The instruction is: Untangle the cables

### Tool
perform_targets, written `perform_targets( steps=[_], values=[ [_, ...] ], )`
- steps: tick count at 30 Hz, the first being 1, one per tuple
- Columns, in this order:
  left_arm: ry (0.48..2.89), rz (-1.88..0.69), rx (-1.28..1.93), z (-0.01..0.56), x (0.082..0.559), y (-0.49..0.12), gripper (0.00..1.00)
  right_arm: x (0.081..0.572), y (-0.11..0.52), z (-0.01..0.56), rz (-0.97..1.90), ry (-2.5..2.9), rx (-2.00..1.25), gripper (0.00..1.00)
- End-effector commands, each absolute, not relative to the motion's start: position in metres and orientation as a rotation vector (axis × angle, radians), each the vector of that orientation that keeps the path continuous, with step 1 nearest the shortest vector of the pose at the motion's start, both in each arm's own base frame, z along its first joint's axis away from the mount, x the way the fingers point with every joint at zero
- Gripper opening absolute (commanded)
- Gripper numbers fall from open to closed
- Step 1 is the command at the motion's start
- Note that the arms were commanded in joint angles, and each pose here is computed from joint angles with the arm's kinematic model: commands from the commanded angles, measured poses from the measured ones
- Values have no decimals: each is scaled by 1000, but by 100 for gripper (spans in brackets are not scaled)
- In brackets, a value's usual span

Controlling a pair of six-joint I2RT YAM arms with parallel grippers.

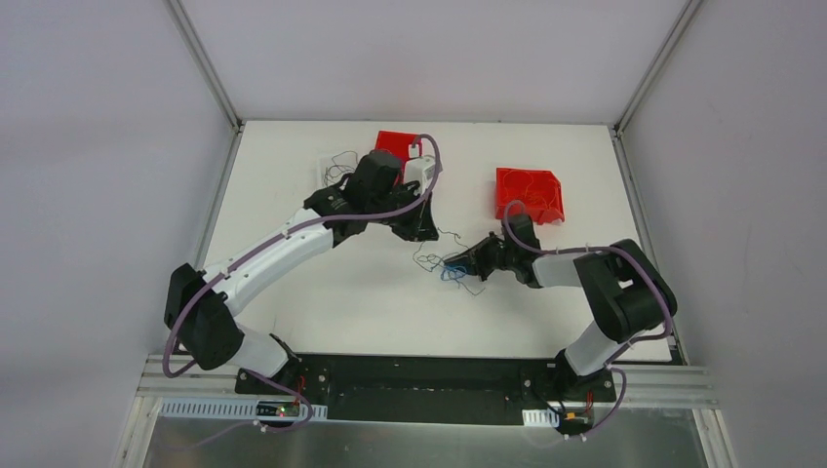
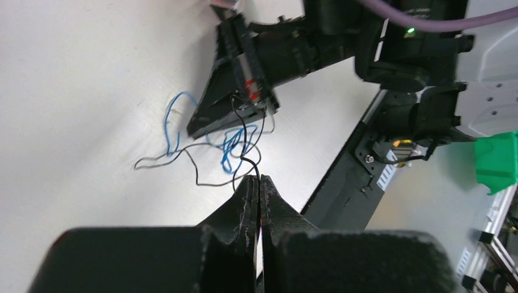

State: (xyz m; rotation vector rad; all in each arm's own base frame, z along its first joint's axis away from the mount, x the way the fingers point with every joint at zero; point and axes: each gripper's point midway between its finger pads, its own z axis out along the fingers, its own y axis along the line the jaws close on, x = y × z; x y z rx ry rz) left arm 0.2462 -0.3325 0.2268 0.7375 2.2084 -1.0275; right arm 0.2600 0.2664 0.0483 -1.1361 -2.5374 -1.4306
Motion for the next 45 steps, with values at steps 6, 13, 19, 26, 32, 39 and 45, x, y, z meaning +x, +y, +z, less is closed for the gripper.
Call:
perform_targets(
  steps=[6, 13, 19, 26, 32, 39, 45],
  values=[
    [2180, -614, 333, 258, 281, -212, 0, 289, 182, 82, -1476, -2677, -1406, 0],
    [2211, -412, -110, 248, 286, -110, 0, 284, 96, 106, -1259, -2936, -1701, 0],
    [2203, -178, -288, 249, 279, -61, 0, 277, 40, 132, -1010, -3085, -1926, 0],
    [2054, 157, -547, 270, 264, 11, 0, 260, -11, 146, -606, -3099, -2274, 0],
    [1931, 362, -703, 287, 246, 59, 0, 242, -45, 143, -378, -3002, -2506, 0],
    [1852, 524, -776, 300, 232, 90, 0, 239, -57, 147, -324, -2981, -2555, 0],
    [1718, 696, -891, 324, 209, 123, 0, 232, -72, 143, -245, -2900, -2642, 0]
  ],
)
